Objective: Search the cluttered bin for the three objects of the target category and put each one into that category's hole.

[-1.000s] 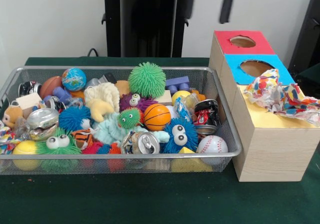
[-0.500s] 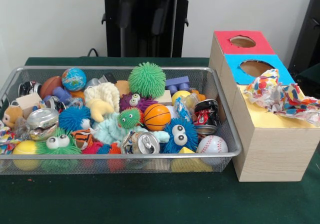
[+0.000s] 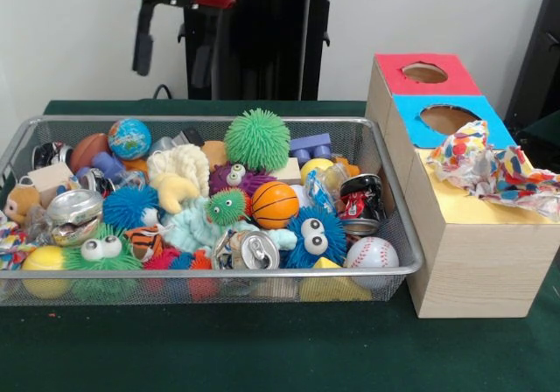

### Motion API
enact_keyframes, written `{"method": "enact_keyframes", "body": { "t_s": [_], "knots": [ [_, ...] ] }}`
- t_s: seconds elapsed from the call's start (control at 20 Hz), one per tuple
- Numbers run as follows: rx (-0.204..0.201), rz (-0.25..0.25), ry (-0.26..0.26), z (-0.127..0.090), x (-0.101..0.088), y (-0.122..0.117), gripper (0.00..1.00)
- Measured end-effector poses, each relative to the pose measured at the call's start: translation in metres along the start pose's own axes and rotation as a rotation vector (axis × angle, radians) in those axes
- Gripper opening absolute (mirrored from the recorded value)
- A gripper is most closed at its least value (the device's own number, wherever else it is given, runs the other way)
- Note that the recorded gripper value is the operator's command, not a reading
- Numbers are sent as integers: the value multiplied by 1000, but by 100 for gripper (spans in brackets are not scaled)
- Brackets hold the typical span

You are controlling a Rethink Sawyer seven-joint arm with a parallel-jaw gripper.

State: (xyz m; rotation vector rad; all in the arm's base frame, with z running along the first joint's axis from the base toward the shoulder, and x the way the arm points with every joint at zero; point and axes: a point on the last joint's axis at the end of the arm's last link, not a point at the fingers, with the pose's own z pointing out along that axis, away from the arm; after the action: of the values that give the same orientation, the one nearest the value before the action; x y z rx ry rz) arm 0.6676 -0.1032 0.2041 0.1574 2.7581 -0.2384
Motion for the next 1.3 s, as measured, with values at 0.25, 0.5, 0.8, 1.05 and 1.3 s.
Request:
{"method": "enact_keyframes", "body": {
  "t_s": [0.25, 0.5, 0.8, 1.05, 1.3],
  "knots": [
    [-2, -31, -6, 13, 3, -19, 100],
    [-5, -73, -5, 29, 11, -34, 100],
    [-9, -146, 6, 51, 26, -40, 100],
    [-18, -194, 5, 69, 34, -42, 100],
    [-36, -225, -3, 87, 39, -49, 100]
  ]
}}
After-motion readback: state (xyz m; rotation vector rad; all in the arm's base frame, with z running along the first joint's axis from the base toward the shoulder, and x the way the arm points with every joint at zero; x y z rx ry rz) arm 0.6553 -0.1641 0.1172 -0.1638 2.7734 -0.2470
